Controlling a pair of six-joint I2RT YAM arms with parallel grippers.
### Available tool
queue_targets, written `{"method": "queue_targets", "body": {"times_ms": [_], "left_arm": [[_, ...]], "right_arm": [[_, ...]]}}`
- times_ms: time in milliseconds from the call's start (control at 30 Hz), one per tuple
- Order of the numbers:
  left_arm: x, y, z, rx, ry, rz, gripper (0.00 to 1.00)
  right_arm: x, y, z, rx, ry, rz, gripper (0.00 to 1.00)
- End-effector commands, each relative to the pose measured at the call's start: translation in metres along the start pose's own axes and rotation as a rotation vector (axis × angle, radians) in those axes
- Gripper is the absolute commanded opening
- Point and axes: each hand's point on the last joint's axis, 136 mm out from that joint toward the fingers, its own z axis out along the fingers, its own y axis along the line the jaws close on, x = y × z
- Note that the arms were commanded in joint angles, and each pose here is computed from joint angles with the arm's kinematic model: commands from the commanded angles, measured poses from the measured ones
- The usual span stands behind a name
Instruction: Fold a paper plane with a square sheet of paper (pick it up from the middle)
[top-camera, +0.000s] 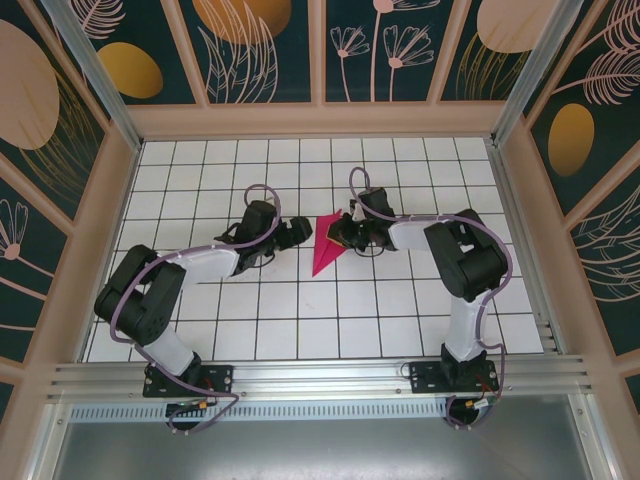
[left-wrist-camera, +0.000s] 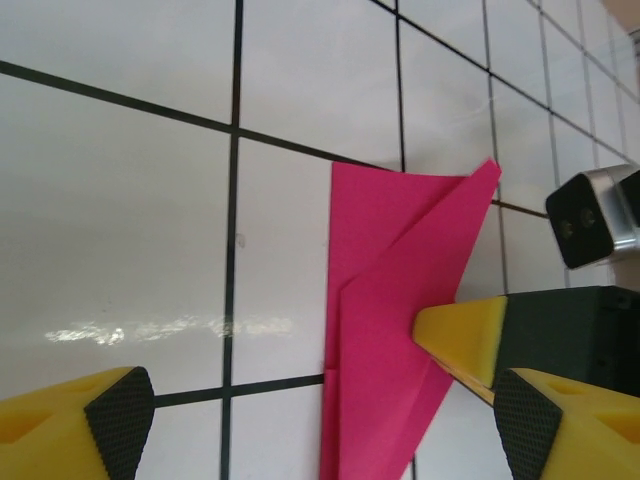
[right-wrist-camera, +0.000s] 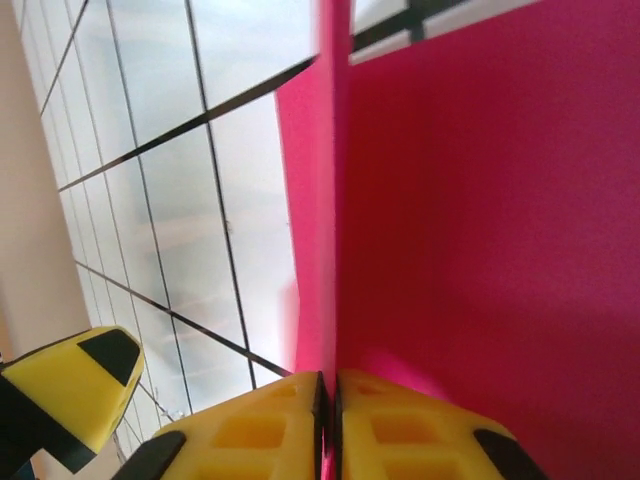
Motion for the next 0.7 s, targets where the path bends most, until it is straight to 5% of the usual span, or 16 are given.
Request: {"method": "queue_targets", "body": {"times_ms": [0,333,667], "left_arm": [[-0.006,-0.006,-0.003,0.079,-0.013,-0.045,0.9],[-0.012,-0.062,-0.036,0.48,0.031,-0.09,0.99],[-0.013,-0.107,-0.057,0.798,0.08,-0.12,0.98]], "right_arm": [[-0.005,0.017,-0.004,-0.089,-0.022,-0.034,0.04],[-0.03,0.09,-0.077,-0.44,-0.052,-0.161,0.0],[-0.032,0.129,-0.111,-0.588,-0.025,-0.17,0.01]]}}
